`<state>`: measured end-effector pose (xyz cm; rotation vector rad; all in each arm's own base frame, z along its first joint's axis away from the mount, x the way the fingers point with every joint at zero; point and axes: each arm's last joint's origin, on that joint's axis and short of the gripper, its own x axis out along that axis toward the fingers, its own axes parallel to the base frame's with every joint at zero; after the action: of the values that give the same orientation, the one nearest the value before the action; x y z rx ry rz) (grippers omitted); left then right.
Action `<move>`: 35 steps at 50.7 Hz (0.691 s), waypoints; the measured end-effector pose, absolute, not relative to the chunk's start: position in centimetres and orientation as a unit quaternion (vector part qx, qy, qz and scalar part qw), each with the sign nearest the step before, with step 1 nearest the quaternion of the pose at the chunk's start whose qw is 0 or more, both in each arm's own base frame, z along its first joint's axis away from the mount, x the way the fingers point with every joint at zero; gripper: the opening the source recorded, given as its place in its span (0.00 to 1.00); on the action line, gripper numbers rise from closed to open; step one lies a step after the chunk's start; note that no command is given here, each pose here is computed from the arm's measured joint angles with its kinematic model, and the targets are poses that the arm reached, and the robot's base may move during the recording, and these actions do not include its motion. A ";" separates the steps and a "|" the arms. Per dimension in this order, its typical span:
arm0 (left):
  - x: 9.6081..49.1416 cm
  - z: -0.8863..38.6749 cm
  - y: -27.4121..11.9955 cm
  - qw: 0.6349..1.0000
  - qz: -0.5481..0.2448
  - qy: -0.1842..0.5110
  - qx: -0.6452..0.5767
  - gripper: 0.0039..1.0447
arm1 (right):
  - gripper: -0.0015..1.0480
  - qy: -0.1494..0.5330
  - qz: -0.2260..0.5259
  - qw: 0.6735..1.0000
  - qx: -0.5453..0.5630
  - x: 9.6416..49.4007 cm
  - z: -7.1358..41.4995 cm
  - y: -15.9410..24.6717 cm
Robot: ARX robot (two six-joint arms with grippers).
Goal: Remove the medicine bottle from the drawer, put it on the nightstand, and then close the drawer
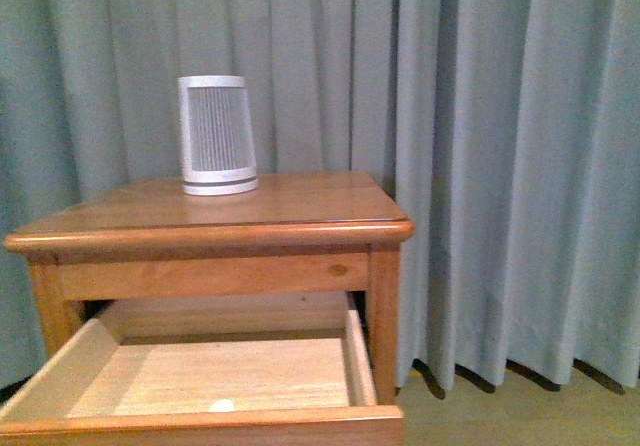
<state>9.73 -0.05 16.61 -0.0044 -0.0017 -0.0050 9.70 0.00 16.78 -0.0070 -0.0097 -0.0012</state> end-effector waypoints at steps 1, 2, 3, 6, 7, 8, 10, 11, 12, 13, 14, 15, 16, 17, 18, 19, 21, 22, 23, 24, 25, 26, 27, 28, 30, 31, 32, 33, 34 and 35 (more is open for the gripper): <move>9.7 16.6 -0.1 1.000 -0.003 0.000 -0.002 0.94 | 0.93 -0.004 0.001 1.000 -0.004 9.7 16.8 0.0; 9.7 16.6 0.0 1.000 -0.002 0.000 -0.002 0.94 | 0.93 -0.004 0.001 1.000 -0.004 9.7 16.8 0.0; 9.7 16.6 0.0 1.000 -0.002 -0.001 -0.002 0.94 | 0.93 -0.004 0.001 1.000 -0.004 9.7 16.8 0.0; 9.7 16.6 0.0 1.000 -0.002 -0.001 -0.002 0.94 | 0.93 -0.004 0.001 1.000 -0.003 9.7 16.8 0.0; 9.7 16.6 -0.1 1.000 -0.003 -0.001 -0.002 0.94 | 0.93 -0.004 0.000 1.000 -0.004 9.7 16.8 0.0; 9.7 16.6 0.0 1.000 -0.002 -0.002 -0.002 0.94 | 0.93 -0.005 -0.001 1.000 -0.004 9.7 16.8 0.0; 9.7 16.6 0.0 1.000 -0.001 -0.002 -0.002 0.94 | 0.93 -0.005 0.000 1.000 -0.004 9.7 16.8 0.0; 9.7 16.6 0.0 1.000 -0.002 -0.002 -0.002 0.94 | 0.93 -0.005 0.001 1.000 -0.003 9.7 16.8 0.0; 9.7 16.6 0.0 1.000 -0.002 -0.001 -0.002 0.94 | 0.93 -0.005 0.001 1.000 -0.004 9.7 16.8 0.0; 9.7 16.6 0.0 1.000 -0.002 -0.002 -0.002 0.94 | 0.93 -0.004 0.001 1.000 -0.004 9.7 16.8 0.0; 9.7 16.6 0.0 1.000 -0.002 -0.002 -0.002 0.94 | 0.93 -0.004 0.001 1.000 -0.004 9.7 16.8 0.0; 9.7 16.6 0.0 1.000 0.000 -0.001 -0.002 0.94 | 0.93 -0.004 0.003 1.000 -0.004 9.7 16.8 0.0; 9.7 16.6 0.0 1.000 0.001 -0.002 -0.002 0.94 | 0.93 -0.004 0.003 1.000 -0.004 9.7 16.8 0.0; 9.7 16.6 0.0 1.000 0.001 -0.002 -0.002 0.94 | 0.93 -0.004 0.004 1.000 -0.004 9.7 16.8 0.0; 9.7 16.6 0.0 1.000 0.001 -0.002 -0.002 0.94 | 0.93 -0.004 0.003 1.000 -0.004 9.7 16.8 0.0; 9.7 16.6 0.0 1.000 0.001 -0.002 -0.002 0.94 | 0.93 -0.004 0.003 1.000 -0.003 9.7 16.8 0.0; 9.7 16.6 0.0 1.000 -0.001 -0.001 -0.002 0.94 | 0.93 0.017 -0.021 1.000 0.011 9.8 16.6 0.0; 9.7 16.6 0.0 1.000 -0.002 -0.001 -0.002 0.94 | 0.93 0.028 -0.031 0.999 0.018 10.0 16.7 0.1; 9.7 16.6 0.0 1.000 -0.002 -0.002 -0.002 0.94 | 0.93 0.035 -0.041 0.998 0.026 10.2 17.0 0.2; 9.7 16.6 0.0 1.000 -0.001 -0.002 -0.002 0.94 | 0.93 0.041 -0.044 0.998 0.035 10.6 17.4 0.3; 9.7 16.6 0.0 1.000 -0.001 -0.002 -0.002 0.94 | 0.93 0.043 -0.042 0.998 0.036 10.8 17.8 0.3; 9.7 16.6 0.0 1.000 0.000 -0.002 -0.002 0.94 | 0.93 0.046 -0.036 0.997 0.042 11.3 18.5 0.5; 9.7 16.6 0.0 1.000 0.000 -0.002 -0.002 0.94 | 0.93 0.050 -0.026 0.997 0.051 11.9 19.3 0.7; 9.7 16.6 0.0 1.000 -0.001 -0.002 -0.002 0.94 | 0.93 0.053 -0.019 0.997 0.055 12.5 20.2 0.8; 9.7 16.6 0.0 1.000 -0.001 -0.002 -0.002 0.94 | 0.93 0.058 -0.015 0.997 0.058 13.7 21.5 1.0; 9.7 16.6 0.0 1.000 -0.001 -0.002 -0.002 0.94 | 0.93 0.063 -0.010 0.996 0.059 14.5 22.4 1.2; 9.7 16.6 0.0 1.000 -0.001 -0.002 -0.002 0.94 | 0.93 0.071 -0.004 0.996 0.063 15.4 23.2 1.4; 9.7 16.6 0.0 1.000 -0.001 -0.002 -0.002 0.94 | 0.93 0.080 0.002 0.995 0.064 16.4 23.9 1.5; 9.7 16.6 0.0 1.000 -0.001 -0.002 -0.002 0.94 | 0.93 0.092 0.009 0.994 0.066 17.3 24.6 1.7; 9.7 16.6 0.0 1.000 -0.001 -0.002 -0.002 0.94 | 0.93 0.098 0.010 0.993 0.066 17.9 24.9 1.8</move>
<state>9.71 -0.03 16.61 -0.0048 -0.0036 -0.0012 17.86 1.84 24.88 0.1314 0.1957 0.0207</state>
